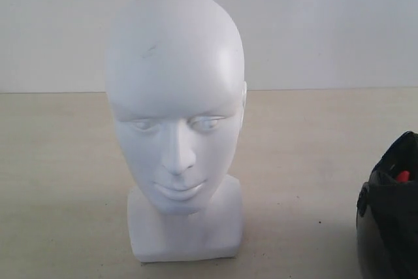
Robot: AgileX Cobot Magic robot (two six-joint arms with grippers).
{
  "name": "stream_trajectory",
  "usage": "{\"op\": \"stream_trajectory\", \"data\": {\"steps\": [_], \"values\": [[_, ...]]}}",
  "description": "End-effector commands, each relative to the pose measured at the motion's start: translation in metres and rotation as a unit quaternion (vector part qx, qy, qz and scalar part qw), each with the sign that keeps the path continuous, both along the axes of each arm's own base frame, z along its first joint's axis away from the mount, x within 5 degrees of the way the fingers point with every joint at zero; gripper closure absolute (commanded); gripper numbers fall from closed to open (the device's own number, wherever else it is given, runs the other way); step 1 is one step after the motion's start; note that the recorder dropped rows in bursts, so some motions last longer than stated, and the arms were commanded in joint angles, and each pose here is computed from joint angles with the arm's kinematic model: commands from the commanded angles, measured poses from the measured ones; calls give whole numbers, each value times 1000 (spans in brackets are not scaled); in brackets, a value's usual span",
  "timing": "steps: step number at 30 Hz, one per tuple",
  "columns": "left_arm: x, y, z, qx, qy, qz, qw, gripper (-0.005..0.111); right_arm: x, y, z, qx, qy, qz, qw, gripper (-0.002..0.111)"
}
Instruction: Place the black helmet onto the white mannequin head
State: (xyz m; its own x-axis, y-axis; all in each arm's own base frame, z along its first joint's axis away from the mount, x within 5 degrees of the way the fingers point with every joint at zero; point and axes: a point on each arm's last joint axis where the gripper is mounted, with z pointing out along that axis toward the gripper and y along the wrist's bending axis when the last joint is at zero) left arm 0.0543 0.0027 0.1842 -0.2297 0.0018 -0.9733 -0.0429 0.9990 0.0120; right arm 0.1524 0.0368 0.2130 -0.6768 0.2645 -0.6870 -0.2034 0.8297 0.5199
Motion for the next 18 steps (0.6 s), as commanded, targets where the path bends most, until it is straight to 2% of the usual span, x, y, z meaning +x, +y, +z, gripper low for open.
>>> {"op": "stream_trajectory", "data": {"steps": [1,12,15,18], "values": [[0,0,1,-5,-3,-1,1000,102,1,0,3,13,11,-4,1000,108],[0,0,1,-5,-3,-1,1000,102,-2,6,6,30,13,30,999,107],[0,0,1,-5,-3,-1,1000,102,-2,7,6,28,10,37,999,93],[0,0,1,-5,-3,-1,1000,102,-2,7,6,27,8,36,999,64]]}}
